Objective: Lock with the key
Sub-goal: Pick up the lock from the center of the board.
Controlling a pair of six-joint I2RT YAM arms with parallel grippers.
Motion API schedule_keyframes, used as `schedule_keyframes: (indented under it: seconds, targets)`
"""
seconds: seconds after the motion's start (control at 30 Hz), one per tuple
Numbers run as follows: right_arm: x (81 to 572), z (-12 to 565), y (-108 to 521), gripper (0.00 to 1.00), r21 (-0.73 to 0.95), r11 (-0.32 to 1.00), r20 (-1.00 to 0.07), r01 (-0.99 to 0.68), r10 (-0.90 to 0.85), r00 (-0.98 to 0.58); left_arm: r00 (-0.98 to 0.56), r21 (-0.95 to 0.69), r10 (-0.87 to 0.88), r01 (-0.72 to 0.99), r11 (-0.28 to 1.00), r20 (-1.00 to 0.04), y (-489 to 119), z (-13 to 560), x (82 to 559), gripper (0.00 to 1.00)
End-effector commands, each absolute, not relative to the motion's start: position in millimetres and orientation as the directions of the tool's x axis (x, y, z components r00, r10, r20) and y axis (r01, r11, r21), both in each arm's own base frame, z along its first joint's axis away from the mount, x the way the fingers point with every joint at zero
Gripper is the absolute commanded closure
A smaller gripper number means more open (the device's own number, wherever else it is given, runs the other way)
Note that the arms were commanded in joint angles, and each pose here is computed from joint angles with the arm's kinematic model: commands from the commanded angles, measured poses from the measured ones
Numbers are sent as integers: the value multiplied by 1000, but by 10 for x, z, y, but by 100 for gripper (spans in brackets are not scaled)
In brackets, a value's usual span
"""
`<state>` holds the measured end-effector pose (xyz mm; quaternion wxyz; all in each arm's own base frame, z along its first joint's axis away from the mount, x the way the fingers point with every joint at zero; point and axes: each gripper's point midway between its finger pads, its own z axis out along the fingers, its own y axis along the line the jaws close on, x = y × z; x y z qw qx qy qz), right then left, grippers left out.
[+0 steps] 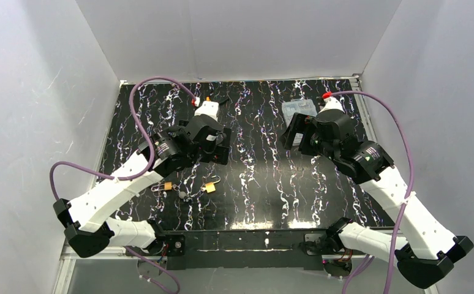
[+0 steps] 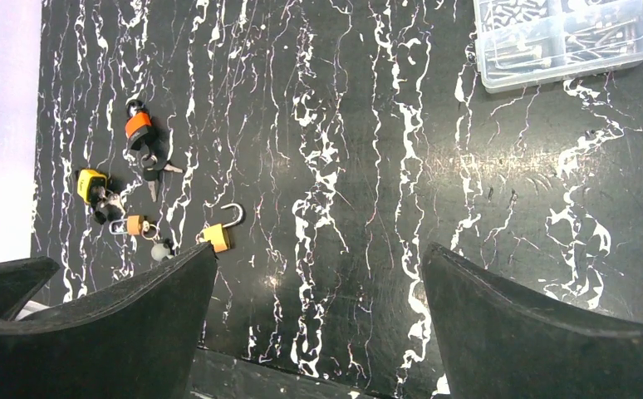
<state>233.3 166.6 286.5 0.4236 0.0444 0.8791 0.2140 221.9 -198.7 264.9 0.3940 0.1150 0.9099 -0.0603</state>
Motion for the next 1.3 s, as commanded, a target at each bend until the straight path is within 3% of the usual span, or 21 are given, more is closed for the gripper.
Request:
schedule_keyframes:
  seconds: [0.0, 0.37, 0.9, 1.27]
  targets:
    - [2396, 3032, 1679, 0, 425, 897, -751, -123, 274, -600, -653, -1, 150, 225, 974, -743, -1933, 2782, 2259, 0]
    - [2499, 2889, 1885, 0, 429, 891, -721, -149, 239, -650, -664, 85, 178, 171, 982, -727, -1713, 2813, 2253, 1]
    - [2862, 2463, 2789, 5, 408, 879, -648, -246, 89, -757, -756, 27, 41, 31, 999, -654, -1225, 2682, 2182, 0]
    - [2655, 2026, 3482, 7, 347, 873, -580, -343, -88, -810, -775, 21, -26, -51, 998, -631, -950, 2626, 2107, 0]
